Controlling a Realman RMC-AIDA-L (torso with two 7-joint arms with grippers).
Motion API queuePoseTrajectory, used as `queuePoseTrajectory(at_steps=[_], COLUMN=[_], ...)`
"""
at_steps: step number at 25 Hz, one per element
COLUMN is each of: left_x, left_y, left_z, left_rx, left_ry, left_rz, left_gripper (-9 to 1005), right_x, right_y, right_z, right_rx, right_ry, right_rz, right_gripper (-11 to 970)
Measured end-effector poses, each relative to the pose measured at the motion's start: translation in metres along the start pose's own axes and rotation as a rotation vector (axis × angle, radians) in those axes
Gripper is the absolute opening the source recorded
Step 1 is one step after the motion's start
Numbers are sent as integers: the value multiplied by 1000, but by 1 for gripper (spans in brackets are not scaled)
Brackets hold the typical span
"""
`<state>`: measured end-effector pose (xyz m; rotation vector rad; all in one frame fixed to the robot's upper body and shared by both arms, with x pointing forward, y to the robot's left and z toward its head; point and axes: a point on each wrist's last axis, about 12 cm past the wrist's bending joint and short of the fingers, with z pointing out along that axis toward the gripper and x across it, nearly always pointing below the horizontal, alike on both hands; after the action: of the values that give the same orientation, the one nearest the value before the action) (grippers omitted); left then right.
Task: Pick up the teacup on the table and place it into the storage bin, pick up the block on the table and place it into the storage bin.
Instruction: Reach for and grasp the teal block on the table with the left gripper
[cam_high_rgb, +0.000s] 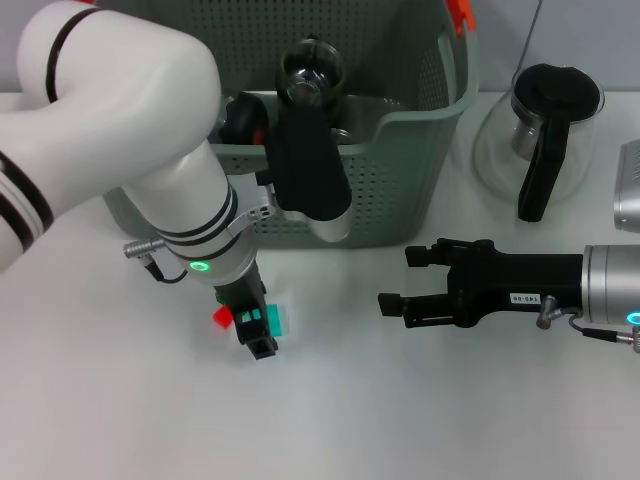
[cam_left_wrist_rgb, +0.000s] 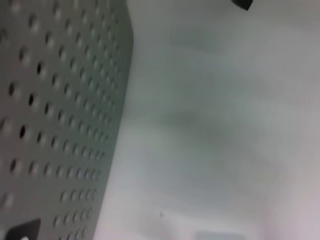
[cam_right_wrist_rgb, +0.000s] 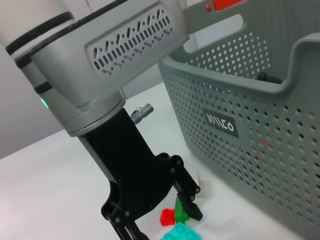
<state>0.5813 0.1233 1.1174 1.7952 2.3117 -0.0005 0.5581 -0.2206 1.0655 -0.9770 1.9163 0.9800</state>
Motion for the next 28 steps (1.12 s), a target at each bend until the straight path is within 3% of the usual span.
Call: queuePoseTrajectory(at_steps=[28], left_x=[-6], left_y=[2], left_z=[6], left_rx=[22], left_ry=[40], left_rz=[20], left_gripper=[632], right_x=[2], right_y=[0], right_z=[0], right_rx=[-1], right_ry=[12], right_rz=[-5], right_gripper=[946])
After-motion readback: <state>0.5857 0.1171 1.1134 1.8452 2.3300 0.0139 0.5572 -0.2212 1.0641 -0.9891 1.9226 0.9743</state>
